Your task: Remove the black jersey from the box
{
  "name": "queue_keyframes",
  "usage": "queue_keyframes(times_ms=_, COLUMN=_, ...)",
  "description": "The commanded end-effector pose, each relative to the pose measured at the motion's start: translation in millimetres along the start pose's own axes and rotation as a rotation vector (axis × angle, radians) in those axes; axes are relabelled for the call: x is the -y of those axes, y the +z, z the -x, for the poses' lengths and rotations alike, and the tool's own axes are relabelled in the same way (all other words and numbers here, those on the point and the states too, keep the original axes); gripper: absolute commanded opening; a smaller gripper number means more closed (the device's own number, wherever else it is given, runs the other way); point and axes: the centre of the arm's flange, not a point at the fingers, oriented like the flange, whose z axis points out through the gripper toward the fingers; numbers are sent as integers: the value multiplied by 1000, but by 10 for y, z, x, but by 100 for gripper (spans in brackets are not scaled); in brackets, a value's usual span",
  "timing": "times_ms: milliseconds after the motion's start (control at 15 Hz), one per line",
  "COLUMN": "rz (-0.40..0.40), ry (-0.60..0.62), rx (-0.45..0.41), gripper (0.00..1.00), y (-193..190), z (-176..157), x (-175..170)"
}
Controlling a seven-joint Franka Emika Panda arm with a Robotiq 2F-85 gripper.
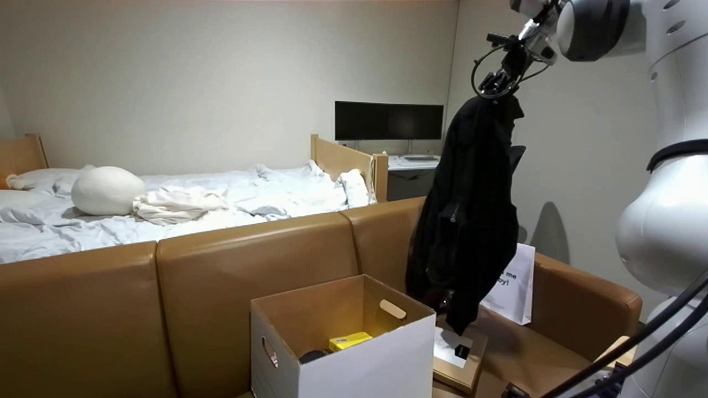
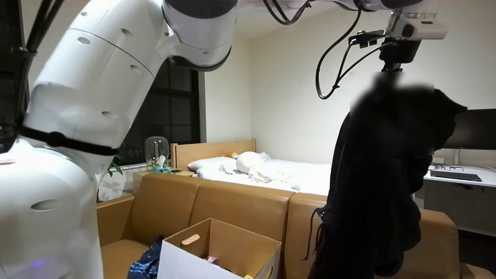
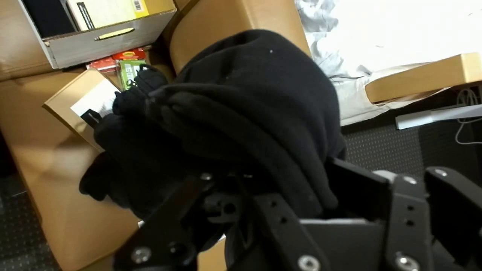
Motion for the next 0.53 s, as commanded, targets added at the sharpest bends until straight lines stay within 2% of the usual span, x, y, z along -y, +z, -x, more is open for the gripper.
queue_keyframes(times_ms=0, rz=-67, ry=54, rx=21, gripper=60, y=-352, z=217, x=-320)
queue_keyframes(times_ms=133, rz=-97, ry=82, rx=5, gripper=73, y=-465, z=388, x=-400)
queue_keyframes(times_ms=267, rz=-131, ry=95, rx=43, gripper=86, y=-627, z=673, x=-519)
queue_keyframes(times_ms=400, rz=-87, ry=41, rx=47, gripper=99, y=-721, z=1042, x=-750)
queue_keyframes(times_ms=467, rz=-13, ry=-15, rx=29, gripper=99, y=-708, z=1193, x=-836)
